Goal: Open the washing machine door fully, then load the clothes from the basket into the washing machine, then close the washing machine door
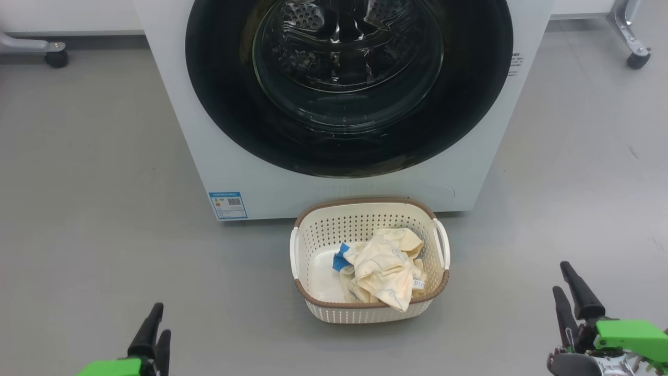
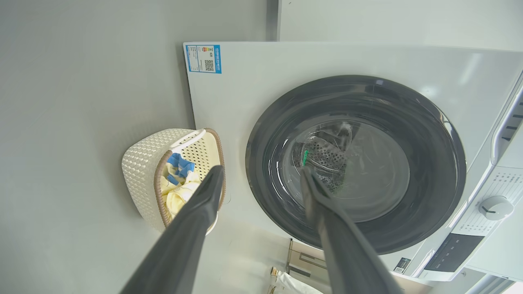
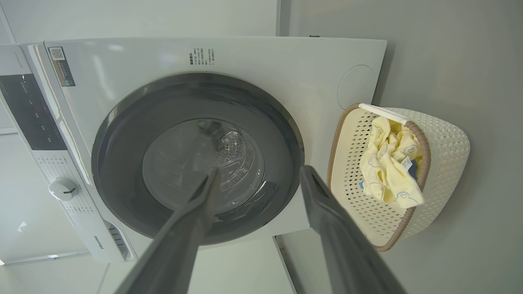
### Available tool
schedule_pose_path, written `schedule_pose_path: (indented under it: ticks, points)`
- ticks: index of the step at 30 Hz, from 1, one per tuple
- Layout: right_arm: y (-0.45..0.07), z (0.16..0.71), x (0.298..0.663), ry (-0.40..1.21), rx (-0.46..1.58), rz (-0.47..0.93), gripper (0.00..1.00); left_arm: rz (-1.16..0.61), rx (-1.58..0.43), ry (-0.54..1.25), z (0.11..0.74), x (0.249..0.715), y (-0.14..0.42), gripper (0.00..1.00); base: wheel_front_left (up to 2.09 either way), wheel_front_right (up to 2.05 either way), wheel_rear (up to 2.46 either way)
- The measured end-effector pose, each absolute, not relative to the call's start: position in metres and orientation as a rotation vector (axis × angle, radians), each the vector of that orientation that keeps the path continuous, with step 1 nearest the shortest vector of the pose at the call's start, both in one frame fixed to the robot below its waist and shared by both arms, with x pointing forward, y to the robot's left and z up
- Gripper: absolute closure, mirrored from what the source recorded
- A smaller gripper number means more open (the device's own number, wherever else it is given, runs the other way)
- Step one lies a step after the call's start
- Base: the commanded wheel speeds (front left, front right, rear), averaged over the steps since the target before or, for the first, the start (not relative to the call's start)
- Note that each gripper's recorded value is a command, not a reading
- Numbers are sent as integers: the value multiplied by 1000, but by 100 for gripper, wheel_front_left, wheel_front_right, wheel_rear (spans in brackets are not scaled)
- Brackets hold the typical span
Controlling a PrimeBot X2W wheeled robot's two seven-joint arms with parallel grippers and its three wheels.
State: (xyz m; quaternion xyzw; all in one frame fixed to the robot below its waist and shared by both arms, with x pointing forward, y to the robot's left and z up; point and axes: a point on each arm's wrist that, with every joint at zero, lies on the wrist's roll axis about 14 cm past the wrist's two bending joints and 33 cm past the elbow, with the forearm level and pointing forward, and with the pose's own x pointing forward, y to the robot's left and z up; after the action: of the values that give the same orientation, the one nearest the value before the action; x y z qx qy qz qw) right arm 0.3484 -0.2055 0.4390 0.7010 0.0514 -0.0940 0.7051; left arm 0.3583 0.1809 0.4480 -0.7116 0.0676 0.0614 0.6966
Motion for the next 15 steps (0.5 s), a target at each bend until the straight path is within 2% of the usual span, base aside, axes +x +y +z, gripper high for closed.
schedule_pose_path:
  ticks: [15]
  points:
    - [-210, 447, 356, 100, 1368, -193, 0, 113, -1427, 128, 457, 364, 182, 0, 0, 0, 0]
